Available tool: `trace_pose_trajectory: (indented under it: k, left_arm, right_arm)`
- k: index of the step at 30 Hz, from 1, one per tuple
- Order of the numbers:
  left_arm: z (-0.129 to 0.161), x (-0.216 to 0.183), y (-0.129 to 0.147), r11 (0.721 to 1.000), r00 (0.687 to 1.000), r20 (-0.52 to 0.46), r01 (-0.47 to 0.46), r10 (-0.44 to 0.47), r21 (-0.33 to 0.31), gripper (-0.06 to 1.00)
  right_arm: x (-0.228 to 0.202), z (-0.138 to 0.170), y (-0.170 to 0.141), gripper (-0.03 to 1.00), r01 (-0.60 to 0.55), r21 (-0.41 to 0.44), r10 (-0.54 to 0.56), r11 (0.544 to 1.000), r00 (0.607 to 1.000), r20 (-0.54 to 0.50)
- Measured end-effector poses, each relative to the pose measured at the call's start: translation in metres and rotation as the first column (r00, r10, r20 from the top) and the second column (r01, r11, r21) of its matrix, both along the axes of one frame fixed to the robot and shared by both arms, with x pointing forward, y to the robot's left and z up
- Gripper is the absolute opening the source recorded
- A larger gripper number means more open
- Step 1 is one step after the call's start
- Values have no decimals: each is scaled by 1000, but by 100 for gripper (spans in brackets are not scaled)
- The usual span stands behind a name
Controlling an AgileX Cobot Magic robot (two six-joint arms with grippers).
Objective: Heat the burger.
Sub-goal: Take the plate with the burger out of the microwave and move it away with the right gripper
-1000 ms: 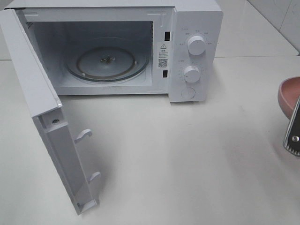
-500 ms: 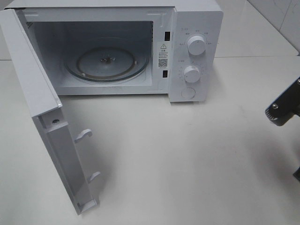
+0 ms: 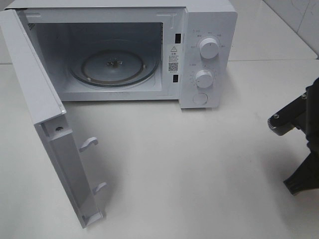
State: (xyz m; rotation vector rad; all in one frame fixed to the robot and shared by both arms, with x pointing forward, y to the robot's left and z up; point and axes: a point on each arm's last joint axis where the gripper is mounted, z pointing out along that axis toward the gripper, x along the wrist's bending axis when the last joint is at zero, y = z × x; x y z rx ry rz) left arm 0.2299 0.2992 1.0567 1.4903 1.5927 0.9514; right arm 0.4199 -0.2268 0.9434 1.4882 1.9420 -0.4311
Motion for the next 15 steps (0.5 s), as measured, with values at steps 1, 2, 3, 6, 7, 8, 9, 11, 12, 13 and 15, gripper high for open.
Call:
trace_pose_trajectory:
  k: [1, 2, 3, 6, 7, 8, 9, 11, 12, 13, 15]
  left_arm:
    - [0, 0, 0, 1000, 1000, 0, 0, 0, 0, 99]
    - [0, 0, 0, 1000, 1000, 0, 0, 0, 0, 99]
    - [0, 0, 0, 1000, 1000, 0, 0, 0, 0, 99]
    - [0, 0, 0, 1000, 1000, 0, 0, 0, 0, 99]
    - [0, 0, 0, 1000, 1000, 0, 0, 0, 0, 99]
    - [0, 0, 0, 1000, 1000, 0, 0, 0, 0, 99]
    - [0, 0, 0, 1000, 1000, 0, 0, 0, 0, 99]
    - [0, 0, 0, 1000, 1000, 0, 0, 0, 0, 99]
    - [0, 0, 0, 1000, 1000, 0, 0, 0, 0, 99]
    - [0, 0, 0, 1000, 1000, 0, 0, 0, 0, 99]
    - [0, 0, 0, 1000, 1000, 0, 0, 0, 0, 99]
  right_arm:
    - [0, 0, 0, 9, 0, 0, 0, 1000, 1000, 0]
    - [1, -3, 1, 9, 10, 1, -10, 1000, 1000, 5]
    - [3, -10, 3, 9, 26, 1, -26, 1000, 1000, 8]
    - [7, -21, 5, 9, 37, -10, -36, 999, 999, 7]
    - [7, -21, 5, 9, 37, -10, -36, 999, 999, 7]
    - [9, -27, 6, 9, 37, -19, -37, 999, 999, 5]
    - [9, -27, 6, 9, 37, -19, -37, 999, 999, 5]
    - [11, -38, 8, 9, 34, -31, -34, 999, 999, -9]
    - [11, -38, 8, 9, 34, -31, -34, 999, 999, -9]
    - [13, -45, 10, 9, 32, -29, -32, 999, 999, -12]
    - [14, -48, 11, 9, 30, -29, -30, 999, 999, -11]
